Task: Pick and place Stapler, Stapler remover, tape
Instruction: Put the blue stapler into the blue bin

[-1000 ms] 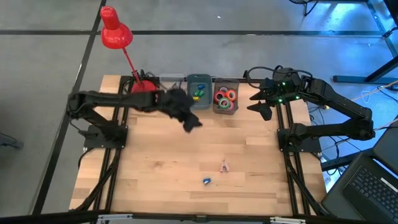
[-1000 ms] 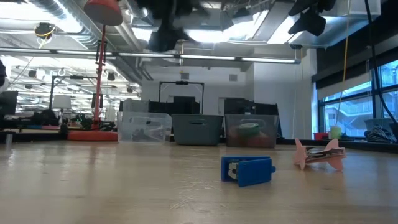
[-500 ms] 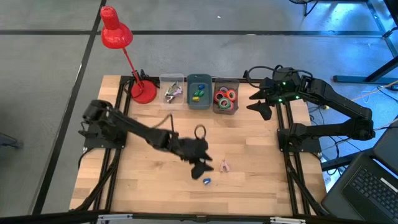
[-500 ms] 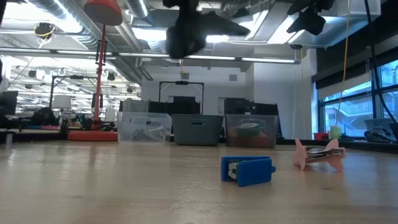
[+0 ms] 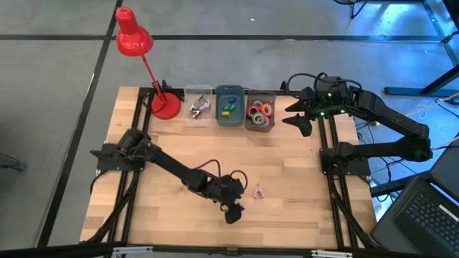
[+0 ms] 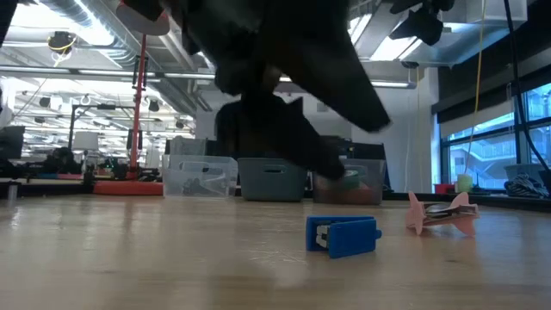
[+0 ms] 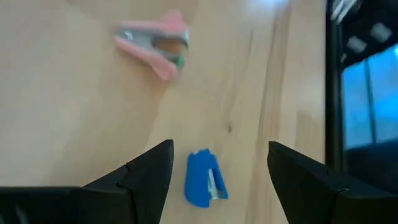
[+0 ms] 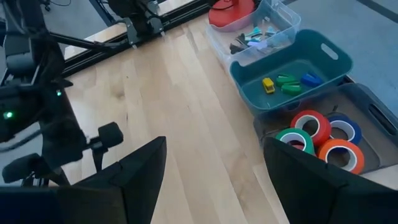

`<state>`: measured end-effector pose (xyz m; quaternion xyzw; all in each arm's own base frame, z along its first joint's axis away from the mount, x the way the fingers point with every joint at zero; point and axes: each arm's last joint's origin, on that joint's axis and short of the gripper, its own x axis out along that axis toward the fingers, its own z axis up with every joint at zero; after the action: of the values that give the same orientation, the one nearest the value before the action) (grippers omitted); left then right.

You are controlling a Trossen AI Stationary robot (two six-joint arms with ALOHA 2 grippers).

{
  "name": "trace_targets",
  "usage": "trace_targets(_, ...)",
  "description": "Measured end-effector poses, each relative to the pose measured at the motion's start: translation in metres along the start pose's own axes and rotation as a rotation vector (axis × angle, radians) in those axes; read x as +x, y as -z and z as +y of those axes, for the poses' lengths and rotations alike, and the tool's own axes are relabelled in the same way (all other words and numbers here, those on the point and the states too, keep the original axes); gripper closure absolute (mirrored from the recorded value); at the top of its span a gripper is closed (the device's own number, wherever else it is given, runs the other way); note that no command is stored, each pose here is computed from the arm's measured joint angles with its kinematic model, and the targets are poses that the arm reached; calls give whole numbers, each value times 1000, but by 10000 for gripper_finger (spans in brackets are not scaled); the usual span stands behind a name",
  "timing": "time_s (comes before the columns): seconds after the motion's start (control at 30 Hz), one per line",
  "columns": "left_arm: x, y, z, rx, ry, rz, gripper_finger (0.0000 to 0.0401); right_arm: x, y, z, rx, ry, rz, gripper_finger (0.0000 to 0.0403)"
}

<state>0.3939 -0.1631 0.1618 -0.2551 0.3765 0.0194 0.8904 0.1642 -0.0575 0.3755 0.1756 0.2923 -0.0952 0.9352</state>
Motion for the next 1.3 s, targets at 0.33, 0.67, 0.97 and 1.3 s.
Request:
trace_targets(0.33, 19, 32, -7, 61, -79, 89, 153, 0, 0, 0, 0, 1, 4, 130)
trace_targets(0.67, 31, 45, -5, 101, -138, 73, 153, 0, 0, 0, 1, 1, 5, 130)
trace_targets(0.97, 33, 45, -5, 146, -146, 40, 153, 0, 0, 0, 1, 1, 5, 130)
trace_targets(1.3, 46, 55, 2, 214, -204, 31, 198, 0, 1, 0, 2, 2, 10, 130)
